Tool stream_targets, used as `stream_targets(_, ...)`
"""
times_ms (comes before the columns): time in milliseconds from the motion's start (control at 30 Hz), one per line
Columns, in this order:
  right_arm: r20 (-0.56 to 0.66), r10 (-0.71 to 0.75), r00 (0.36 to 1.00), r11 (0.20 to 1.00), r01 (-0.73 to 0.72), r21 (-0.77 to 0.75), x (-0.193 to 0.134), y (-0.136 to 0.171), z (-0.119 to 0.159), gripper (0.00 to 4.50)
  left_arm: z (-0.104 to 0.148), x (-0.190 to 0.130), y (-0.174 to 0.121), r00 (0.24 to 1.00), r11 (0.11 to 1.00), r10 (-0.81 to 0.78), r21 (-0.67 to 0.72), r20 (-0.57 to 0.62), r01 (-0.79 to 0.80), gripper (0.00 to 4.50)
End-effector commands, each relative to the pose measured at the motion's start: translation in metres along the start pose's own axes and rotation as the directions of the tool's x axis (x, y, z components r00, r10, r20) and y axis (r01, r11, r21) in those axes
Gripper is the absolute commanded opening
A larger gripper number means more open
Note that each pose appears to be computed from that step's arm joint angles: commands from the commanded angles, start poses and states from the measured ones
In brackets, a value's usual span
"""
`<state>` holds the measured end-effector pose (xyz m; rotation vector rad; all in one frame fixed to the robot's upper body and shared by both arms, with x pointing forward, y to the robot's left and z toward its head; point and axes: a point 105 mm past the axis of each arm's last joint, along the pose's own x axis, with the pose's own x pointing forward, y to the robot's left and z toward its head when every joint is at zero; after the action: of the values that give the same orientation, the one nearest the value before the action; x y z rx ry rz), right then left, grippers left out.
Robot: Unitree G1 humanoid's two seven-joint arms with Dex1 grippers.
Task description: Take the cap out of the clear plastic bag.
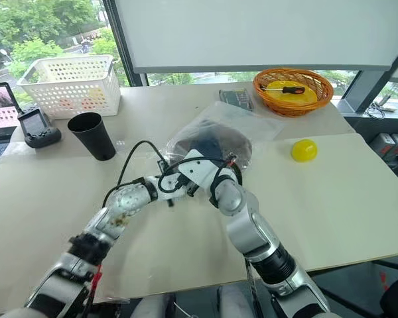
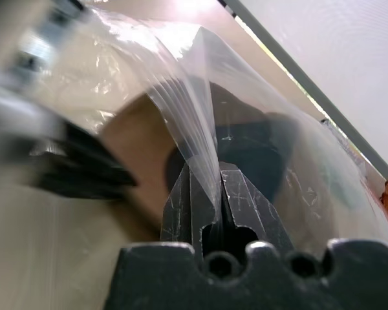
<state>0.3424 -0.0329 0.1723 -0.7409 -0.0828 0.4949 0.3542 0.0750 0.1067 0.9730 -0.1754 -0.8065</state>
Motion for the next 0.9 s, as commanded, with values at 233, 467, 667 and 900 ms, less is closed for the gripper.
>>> stream_targets(233, 0.048, -0.01, 0.999, 1.0, 0.01, -0.003, -0.002, -0.002, 0.012, 0.0, 0.005, -0.053, -0.002, 0.997, 0.999, -0.002, 0.035, -0.081, 0.005, 0.03)
stream_targets(467, 0.053, 0.004, 0.999, 1.0, -0.003, -0.007, -0.002, 0.001, 0.011, 0.0, 0.006, -0.078, 0.007, 0.992, 0.999, 0.051, 0.001, -0.113, -0.052, 0.03)
stream_targets(667, 0.057, 0.023, 0.998, 1.0, -0.022, -0.019, 0.002, 0.002, 0.01, 0.0, 0.03, -0.099, 0.002, 1.0, 0.994, 0.024, -0.108, 0.012, -0.023, 0.03)
stream_targets(900, 0.06, 0.034, 0.998, 0.999, -0.032, -0.032, 0.005, 0.0, 0.006, 0.0, 0.044, -0.129, -0.002, 0.998, 0.987, -0.039, -0.156, 0.043, 0.045, 0.03)
